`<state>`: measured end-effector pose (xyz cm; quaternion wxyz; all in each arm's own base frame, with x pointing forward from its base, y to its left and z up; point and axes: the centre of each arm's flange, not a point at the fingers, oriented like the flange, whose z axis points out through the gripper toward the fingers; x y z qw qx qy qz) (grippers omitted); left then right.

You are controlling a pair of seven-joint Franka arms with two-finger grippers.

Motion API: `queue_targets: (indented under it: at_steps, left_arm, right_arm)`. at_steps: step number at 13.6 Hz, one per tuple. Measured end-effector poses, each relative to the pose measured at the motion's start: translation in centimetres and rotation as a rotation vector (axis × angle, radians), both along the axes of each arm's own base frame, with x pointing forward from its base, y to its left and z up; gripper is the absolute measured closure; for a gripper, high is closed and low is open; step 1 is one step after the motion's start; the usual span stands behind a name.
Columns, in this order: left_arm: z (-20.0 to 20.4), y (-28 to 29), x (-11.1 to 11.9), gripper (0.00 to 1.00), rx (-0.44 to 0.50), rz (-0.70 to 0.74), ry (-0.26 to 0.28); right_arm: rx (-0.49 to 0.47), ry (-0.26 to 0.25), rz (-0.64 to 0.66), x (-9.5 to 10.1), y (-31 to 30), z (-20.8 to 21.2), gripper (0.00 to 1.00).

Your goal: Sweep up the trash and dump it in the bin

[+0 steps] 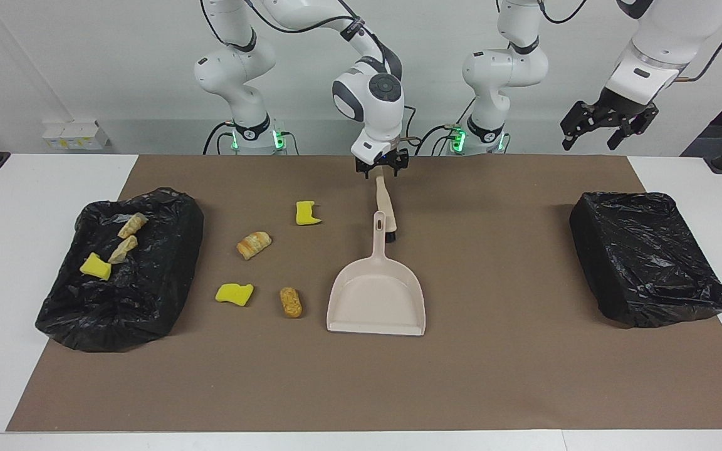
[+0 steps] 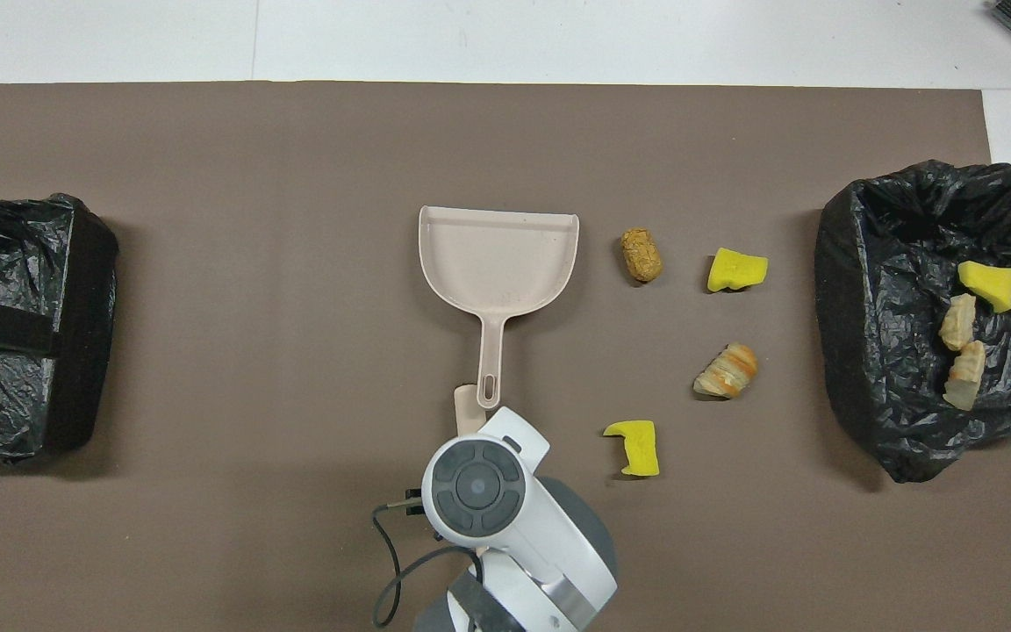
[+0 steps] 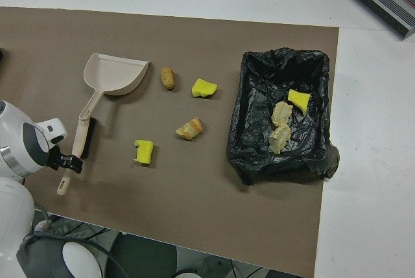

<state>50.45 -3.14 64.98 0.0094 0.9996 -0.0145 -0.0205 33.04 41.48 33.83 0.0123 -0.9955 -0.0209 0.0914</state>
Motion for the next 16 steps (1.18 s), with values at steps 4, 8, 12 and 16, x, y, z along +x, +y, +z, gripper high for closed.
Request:
queue_targets:
  at_steps: [4,8,12,16]
  left_arm:
    - [0.0,0.1,0.0,0.00,0.000,0.002,0.000]
    - [0.0,0.3,0.0,0.00,-0.001,0.004,0.000]
    - [0.0,0.5,0.0,0.00,-0.001,0.007,0.002]
    - [0.0,0.2,-0.1,0.00,0.000,0.002,0.005]
  right_arm:
    - [0.000,0.017,-0.029,-0.4,-0.3,-0.6,0.39]
    - [0.023,0.012,-0.074,0.1,0.2,0.2,0.74]
    - [-0.035,0.055,-0.162,-0.3,-0.2,1.9,0.74]
    - [-0.128,0.127,-0.234,-0.3,-4.8,7.3,0.74]
